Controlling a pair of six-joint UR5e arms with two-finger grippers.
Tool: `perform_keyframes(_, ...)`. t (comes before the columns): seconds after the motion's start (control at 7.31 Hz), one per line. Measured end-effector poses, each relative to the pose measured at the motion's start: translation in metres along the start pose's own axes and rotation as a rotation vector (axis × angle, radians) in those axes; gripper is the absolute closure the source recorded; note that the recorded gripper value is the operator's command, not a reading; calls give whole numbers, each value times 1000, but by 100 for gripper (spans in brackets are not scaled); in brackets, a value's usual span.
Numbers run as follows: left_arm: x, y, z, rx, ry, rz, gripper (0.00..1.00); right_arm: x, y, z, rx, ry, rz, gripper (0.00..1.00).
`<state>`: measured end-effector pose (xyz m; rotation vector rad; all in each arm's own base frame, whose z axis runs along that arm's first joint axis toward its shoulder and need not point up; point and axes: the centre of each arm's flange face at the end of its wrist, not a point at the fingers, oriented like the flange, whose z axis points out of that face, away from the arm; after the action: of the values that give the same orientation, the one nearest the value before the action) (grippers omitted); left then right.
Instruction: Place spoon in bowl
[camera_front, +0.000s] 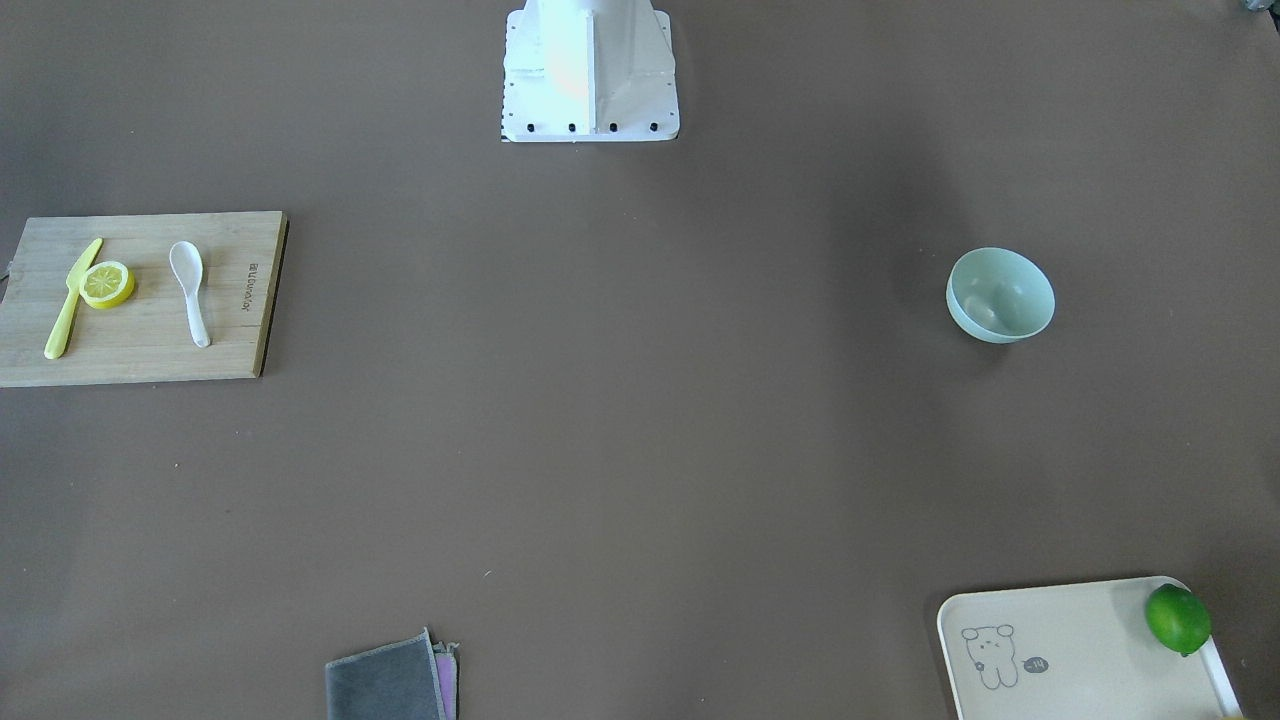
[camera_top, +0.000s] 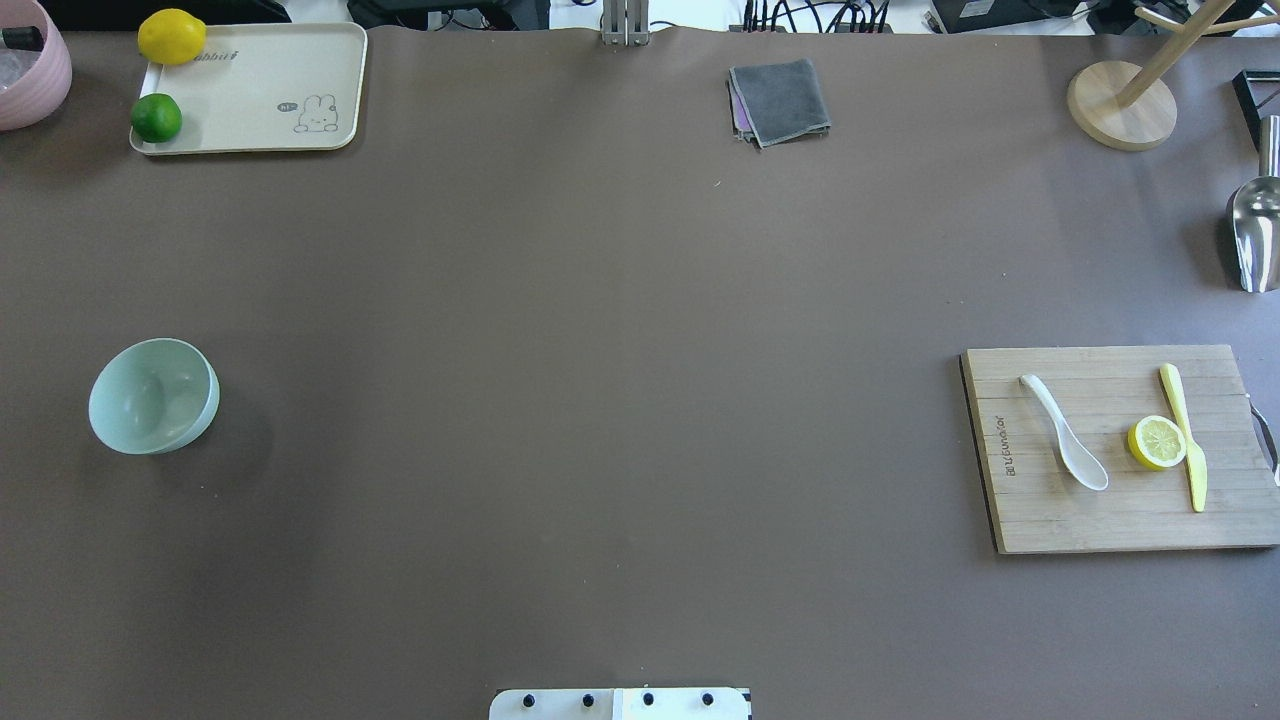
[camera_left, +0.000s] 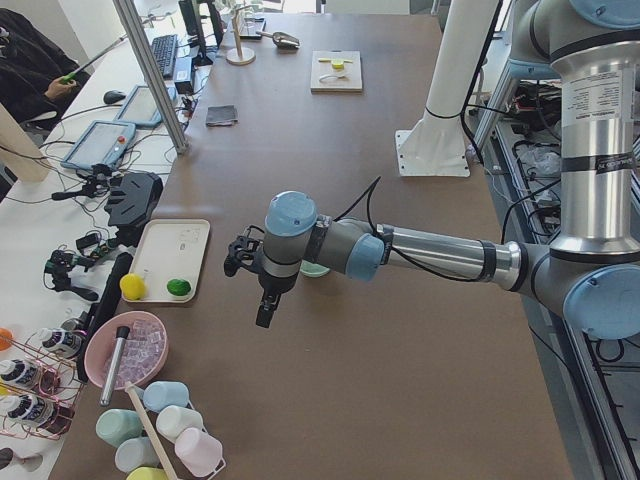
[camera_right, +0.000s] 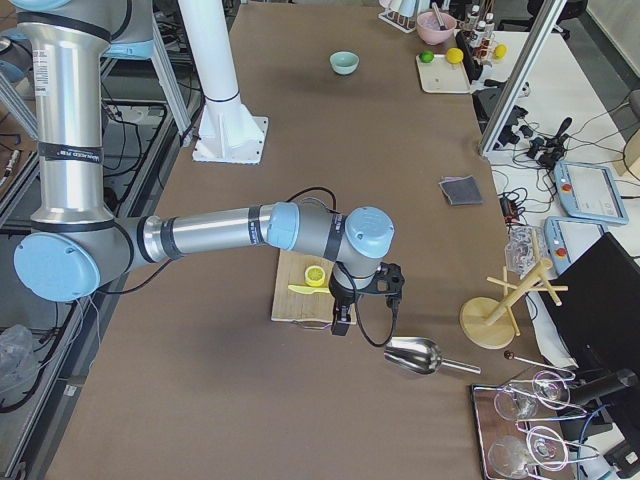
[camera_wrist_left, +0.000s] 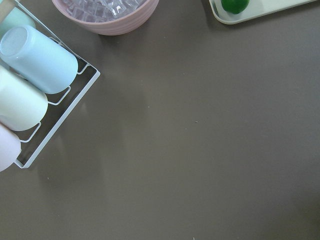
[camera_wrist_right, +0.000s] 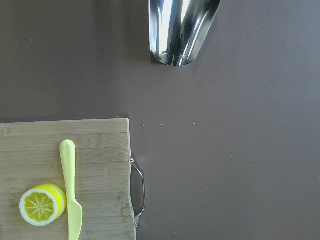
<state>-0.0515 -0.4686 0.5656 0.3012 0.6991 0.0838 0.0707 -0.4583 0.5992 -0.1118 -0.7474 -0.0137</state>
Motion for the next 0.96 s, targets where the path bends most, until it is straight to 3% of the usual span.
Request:
perform_keyframes(0.27, 20, -10, -3, 31, 58, 31, 2, -3, -2, -2, 4, 0, -5, 0)
perform_keyframes(0.55, 44, -13, 11, 4, 187, -13, 2, -3, -3, -1, 1, 0, -6, 0)
perform_keyframes(0.68, 63, -13, 28, -24, 250, -44, 2, -3, -3, 0, 1, 0, -7, 0)
perform_keyframes(0.96, 99, -5, 75, -41, 308, -99, 2, -3, -4, -1, 1, 0, -8, 0)
